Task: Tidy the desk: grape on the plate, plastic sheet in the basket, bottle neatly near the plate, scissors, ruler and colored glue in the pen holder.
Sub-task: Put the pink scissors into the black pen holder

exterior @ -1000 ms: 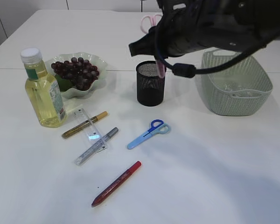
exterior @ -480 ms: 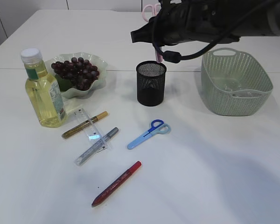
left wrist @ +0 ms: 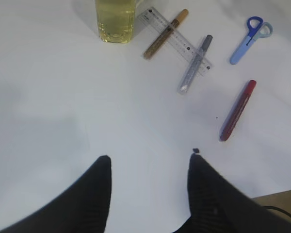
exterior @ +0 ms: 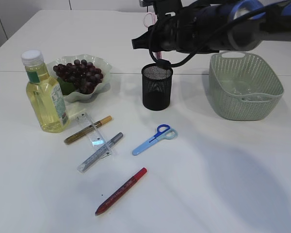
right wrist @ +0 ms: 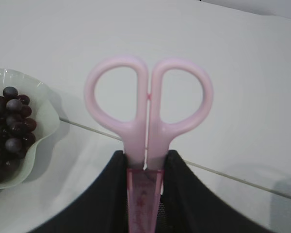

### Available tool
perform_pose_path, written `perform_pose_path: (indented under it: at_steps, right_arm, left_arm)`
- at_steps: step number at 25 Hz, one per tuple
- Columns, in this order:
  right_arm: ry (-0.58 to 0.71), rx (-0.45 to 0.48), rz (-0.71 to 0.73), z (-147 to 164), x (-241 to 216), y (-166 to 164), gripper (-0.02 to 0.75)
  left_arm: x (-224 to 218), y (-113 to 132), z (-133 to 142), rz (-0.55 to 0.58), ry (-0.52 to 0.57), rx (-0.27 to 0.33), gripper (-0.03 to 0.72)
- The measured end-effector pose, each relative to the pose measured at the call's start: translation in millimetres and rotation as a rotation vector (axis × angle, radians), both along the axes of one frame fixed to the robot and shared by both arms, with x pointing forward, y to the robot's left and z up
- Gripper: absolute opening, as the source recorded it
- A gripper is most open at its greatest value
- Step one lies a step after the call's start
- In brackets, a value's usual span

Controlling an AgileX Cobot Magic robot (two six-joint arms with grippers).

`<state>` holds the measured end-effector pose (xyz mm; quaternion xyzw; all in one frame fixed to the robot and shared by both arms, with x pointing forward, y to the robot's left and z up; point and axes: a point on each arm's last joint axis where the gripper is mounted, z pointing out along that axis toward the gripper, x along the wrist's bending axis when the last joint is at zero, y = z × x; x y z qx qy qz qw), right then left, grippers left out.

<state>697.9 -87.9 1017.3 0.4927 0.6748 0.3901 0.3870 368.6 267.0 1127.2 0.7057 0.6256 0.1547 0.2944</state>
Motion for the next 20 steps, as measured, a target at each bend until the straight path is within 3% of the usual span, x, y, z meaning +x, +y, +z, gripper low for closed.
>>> perform_pose_path:
  at_steps: [20]
  right_arm:
    - [-0.028,-0.007,0.001,-22.4,18.4,7.0,0.198]
  left_arm:
    - [0.1,0.5,0.0,0.001,-0.001,0.006,0.372]
